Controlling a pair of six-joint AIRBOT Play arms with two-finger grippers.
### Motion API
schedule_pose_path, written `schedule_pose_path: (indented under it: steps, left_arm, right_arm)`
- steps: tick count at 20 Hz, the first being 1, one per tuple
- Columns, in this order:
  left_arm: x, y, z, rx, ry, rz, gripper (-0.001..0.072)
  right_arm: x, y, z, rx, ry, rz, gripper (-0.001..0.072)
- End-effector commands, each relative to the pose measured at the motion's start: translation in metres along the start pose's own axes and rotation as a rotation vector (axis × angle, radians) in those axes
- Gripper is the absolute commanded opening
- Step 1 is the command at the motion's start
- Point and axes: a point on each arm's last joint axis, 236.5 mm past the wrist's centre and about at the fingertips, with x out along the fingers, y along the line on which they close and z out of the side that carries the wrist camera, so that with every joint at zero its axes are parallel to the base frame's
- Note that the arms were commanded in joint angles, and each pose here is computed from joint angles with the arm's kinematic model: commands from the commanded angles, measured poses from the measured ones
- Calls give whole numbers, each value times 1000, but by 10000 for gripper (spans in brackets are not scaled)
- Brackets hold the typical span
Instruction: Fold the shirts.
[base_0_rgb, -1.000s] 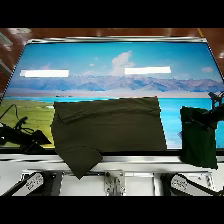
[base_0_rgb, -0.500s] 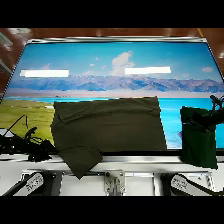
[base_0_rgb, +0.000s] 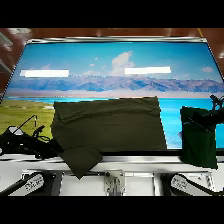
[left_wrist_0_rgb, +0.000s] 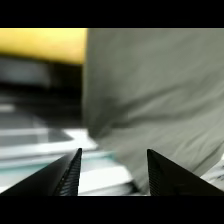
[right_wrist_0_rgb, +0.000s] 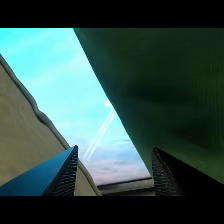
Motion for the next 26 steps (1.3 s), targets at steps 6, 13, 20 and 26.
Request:
schedule_pose_path:
  steps: [6, 13, 20, 26]
  left_arm:
    - [7, -17, 7, -14, -1, -80, 370]
    - [3, -25, -28, 112, 141, -125, 262]
    - [5, 15, -26, 106, 142, 48, 340]
    - [6, 15, -13, 107, 87, 52, 437]
  right_arm:
    - [0, 0, -1, 2, 2, 0, 572]
    - [16, -9, -38, -10, 129, -22, 574]
    - [41, 2, -81, -17, 243, 55, 574]
    - [41, 9, -79, -4, 231, 83, 573]
